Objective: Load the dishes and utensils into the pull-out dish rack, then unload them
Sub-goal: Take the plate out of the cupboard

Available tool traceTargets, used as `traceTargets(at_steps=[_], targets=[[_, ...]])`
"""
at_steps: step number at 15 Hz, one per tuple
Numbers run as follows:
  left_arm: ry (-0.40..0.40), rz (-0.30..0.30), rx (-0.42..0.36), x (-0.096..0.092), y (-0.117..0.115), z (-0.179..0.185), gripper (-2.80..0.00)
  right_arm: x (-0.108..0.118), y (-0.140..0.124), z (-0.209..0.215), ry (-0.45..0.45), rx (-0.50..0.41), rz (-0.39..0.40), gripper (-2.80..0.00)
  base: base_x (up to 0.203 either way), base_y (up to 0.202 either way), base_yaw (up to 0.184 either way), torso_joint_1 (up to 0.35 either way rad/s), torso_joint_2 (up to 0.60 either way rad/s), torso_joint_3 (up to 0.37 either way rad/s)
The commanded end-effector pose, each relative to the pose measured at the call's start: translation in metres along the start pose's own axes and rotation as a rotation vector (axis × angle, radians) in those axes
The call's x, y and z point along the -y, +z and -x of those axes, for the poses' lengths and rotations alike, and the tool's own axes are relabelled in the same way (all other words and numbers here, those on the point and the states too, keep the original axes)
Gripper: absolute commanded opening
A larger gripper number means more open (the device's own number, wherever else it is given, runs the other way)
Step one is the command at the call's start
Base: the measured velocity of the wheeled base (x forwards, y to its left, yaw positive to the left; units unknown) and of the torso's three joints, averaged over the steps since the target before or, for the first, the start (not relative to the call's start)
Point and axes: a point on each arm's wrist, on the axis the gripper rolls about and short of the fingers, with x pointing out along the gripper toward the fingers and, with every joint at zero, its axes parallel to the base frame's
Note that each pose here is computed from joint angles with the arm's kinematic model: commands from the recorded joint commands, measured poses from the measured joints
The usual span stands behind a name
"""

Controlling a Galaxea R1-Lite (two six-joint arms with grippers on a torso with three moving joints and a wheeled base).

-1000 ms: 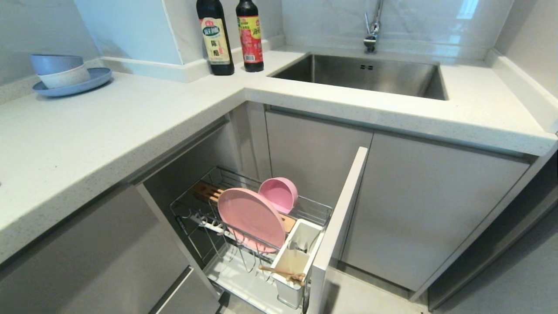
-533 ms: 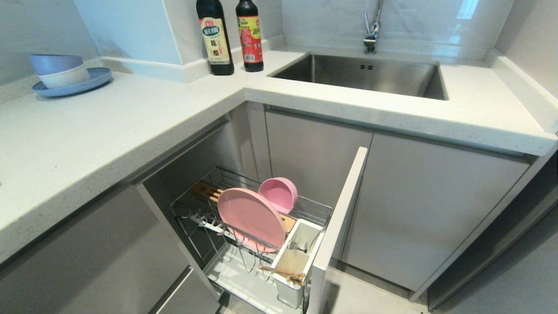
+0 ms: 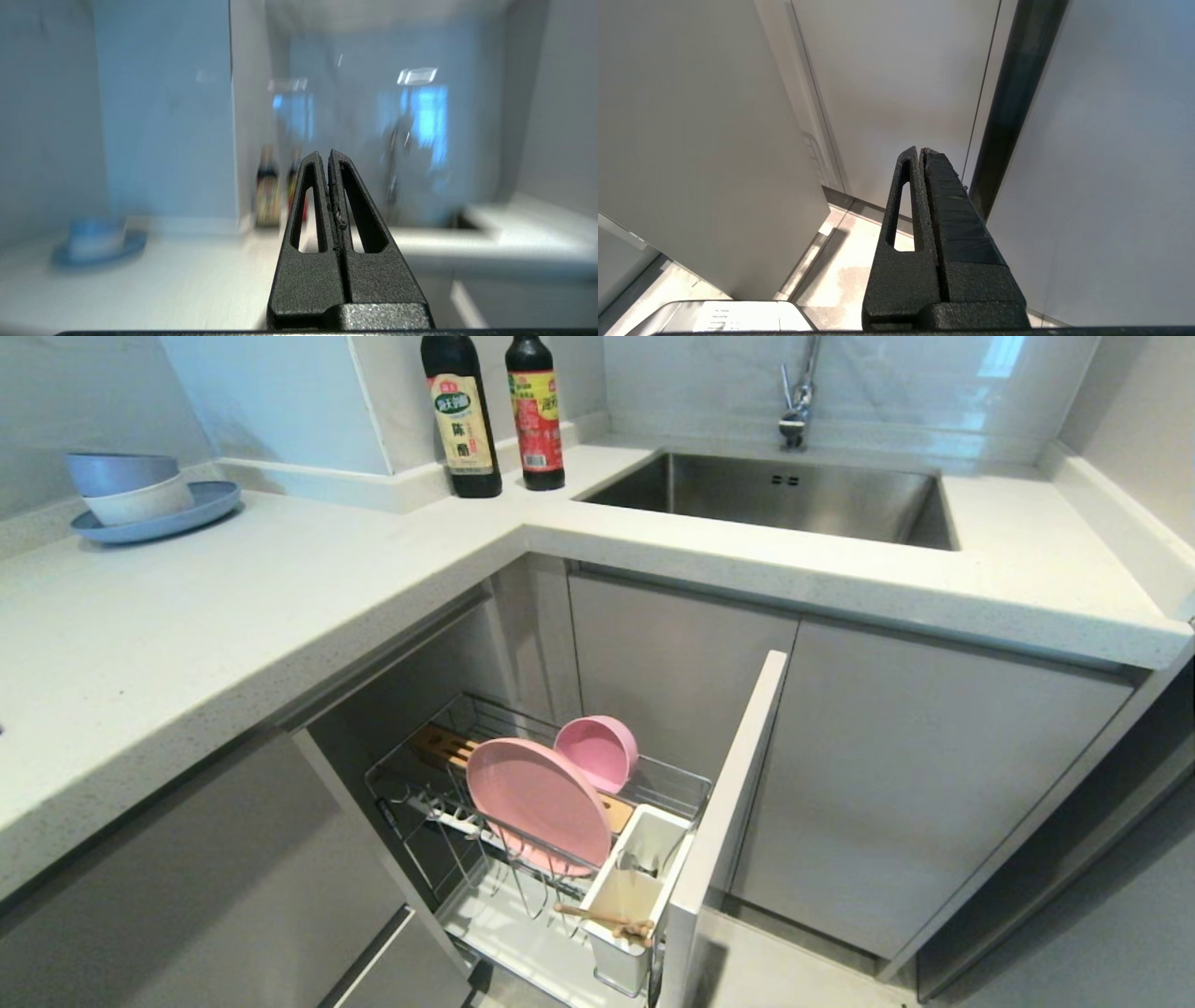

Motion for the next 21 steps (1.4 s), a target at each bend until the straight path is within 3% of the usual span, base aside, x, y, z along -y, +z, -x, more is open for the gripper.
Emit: traceTargets(at_steps=[1,3,6,8,10,11,13,15,18,21], targets=[[-0.002,0.059,-0.016,-0.012,0.030,-0.075,-2.80,0.000,0.000,0.000,0.000,-0.001,0.000,-2.80,0.000,0.000,0.000,0.000,0.00,0.000],[0.023,0.155,-0.016,-0.024,0.040,-0.131,-2.80,0.000,0.000,0.000,0.000,-0.001,0.000,-2.80,0.000,0.000,0.000,0.000,0.00,0.000],[0.139,0.313,-0.049,-0.042,0.007,-0.211,-2.80,0.000,0.000,0.000,0.000,-0.001,0.000,-2.80,0.000,0.000,0.000,0.000,0.00,0.000],[0.173,0.455,-0.081,-0.034,-0.017,-0.245,-2.80,0.000,0.000,0.000,0.000,-0.001,0.000,-2.80,0.000,0.000,0.000,0.000,0.00,0.000],[0.210,0.580,-0.174,-0.007,-0.047,-0.271,-2.80,0.000,0.000,0.000,0.000,-0.001,0.000,-2.80,0.000,0.000,0.000,0.000,0.00,0.000],[0.220,0.627,-0.247,0.017,-0.065,-0.281,-2.80,0.000,0.000,0.000,0.001,-0.001,0.000,-2.80,0.000,0.000,0.000,0.000,0.00,0.000],[0.261,0.656,-0.419,0.072,-0.113,-0.286,-2.80,0.000,0.000,0.000,0.000,-0.001,0.000,-2.80,0.000,0.000,0.000,0.000,0.00,0.000],[0.355,0.655,-0.528,0.113,-0.161,-0.280,-2.80,0.000,0.000,0.000,0.001,-0.001,0.000,-2.80,0.000,0.000,0.000,0.000,0.00,0.000],[0.467,0.744,-0.629,0.134,-0.203,-0.263,-2.80,0.000,0.000,0.000,0.001,-0.001,0.000,-2.80,0.000,0.000,0.000,0.000,0.00,0.000],[0.552,0.742,-0.827,0.150,-0.242,-0.228,-2.80,0.000,0.000,0.000,0.000,-0.001,0.000,-2.80,0.000,0.000,0.000,0.000,0.00,0.000]])
